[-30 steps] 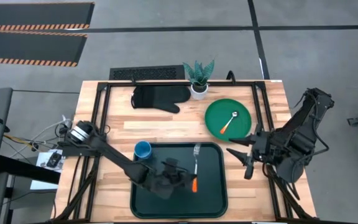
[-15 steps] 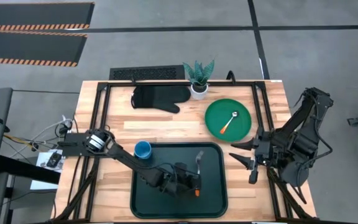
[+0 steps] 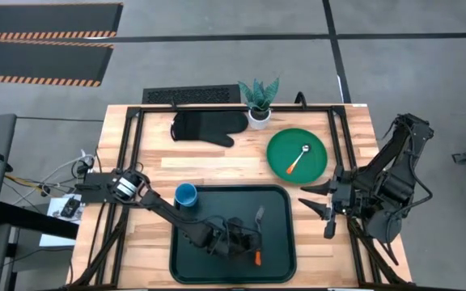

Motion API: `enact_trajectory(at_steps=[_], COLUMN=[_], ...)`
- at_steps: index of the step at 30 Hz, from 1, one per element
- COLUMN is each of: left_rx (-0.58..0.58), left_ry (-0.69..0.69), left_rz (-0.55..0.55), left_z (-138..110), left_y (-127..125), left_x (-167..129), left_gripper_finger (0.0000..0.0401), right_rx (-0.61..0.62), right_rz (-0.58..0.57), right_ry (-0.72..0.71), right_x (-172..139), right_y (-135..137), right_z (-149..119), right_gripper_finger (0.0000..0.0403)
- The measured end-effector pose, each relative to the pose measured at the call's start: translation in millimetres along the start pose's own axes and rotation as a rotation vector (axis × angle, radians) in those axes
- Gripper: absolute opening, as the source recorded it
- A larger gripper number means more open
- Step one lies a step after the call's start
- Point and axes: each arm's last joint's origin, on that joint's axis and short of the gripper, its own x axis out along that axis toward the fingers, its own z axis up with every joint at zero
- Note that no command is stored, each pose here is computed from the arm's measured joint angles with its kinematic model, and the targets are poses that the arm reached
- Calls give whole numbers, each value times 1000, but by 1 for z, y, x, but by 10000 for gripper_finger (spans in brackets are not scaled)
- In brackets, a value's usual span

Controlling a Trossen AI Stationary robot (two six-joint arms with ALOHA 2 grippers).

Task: Pick and place plate/cup/fork/spoon on tray
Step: Put the orange fork on the bottom right of the serving tray

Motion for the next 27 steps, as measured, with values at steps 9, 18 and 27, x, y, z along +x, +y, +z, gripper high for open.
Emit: enact_trajectory(at_steps=[9,18,27], left_rx=[-108,-172,-169], left_ry=[41,103,111], left_rz=[15,41,73], left_z=[-9,-10,-4], left_y=[9,9,8], left_x=[2,2,5], left_gripper_finger=[0,0,0], right_rx=[-10,-8,-9], right_rz=[-5,-7,-7], right_ry=[2,0,0], right_x=[0,0,0], right_y=[-1,-1,-1], right_z=[-1,0,-1], right_gripper_finger=[163,163,163])
